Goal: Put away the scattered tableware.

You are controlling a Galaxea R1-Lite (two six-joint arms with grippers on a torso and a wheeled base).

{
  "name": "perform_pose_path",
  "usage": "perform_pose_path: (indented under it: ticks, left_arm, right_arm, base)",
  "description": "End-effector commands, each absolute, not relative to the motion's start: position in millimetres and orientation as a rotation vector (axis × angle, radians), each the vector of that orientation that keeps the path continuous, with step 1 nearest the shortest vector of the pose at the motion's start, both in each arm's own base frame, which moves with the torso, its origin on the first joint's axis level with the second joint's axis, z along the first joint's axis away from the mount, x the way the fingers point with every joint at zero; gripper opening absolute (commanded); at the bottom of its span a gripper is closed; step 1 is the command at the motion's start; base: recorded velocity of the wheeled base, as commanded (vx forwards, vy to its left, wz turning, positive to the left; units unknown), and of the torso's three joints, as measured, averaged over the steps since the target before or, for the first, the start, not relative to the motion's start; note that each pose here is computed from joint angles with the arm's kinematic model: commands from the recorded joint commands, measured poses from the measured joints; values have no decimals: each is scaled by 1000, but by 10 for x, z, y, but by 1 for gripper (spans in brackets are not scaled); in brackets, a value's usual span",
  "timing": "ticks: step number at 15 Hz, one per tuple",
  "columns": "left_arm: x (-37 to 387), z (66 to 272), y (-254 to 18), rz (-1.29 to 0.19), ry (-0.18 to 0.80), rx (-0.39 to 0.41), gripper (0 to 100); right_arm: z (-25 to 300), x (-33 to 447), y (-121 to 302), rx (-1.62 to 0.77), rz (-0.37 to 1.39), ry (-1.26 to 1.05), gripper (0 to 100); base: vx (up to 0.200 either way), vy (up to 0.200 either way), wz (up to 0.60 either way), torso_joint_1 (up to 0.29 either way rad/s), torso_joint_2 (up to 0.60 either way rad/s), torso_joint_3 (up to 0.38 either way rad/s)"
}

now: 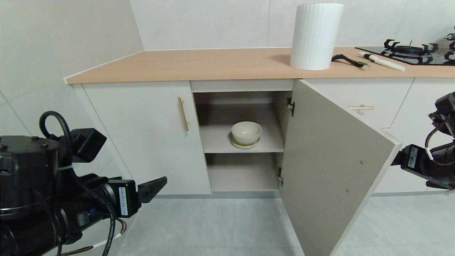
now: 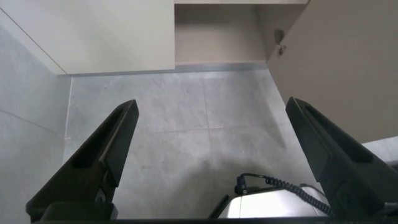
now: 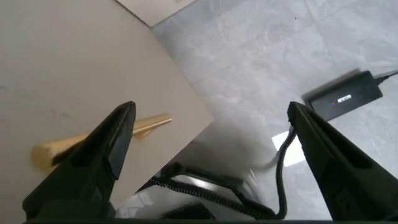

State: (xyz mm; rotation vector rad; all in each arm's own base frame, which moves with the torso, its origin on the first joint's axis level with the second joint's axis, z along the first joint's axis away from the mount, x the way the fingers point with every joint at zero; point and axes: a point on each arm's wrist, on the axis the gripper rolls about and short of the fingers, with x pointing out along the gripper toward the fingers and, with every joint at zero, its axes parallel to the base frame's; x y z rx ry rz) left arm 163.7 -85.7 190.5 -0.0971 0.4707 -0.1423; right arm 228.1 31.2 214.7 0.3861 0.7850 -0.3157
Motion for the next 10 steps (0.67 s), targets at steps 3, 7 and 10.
perform_pose_path:
  ticks: [3,7,10]
  left_arm:
    - [1638,1923,-857,-142,464,-100,100]
    - [1617,1979,-843,-139,438,-108,100]
    - [1619,1995,-840,-124,429,-108,100]
  right_arm:
    - [2073,2258,553,355,-230,829,100]
    - [2040,2272,964,331,3,862,100]
    - [1884,2432,1358,249,151,876,100]
  base:
    - [0,0,0,0,0,0]
    - [0,0,0,0,0,0]
    - [0,0,0,0,0,0]
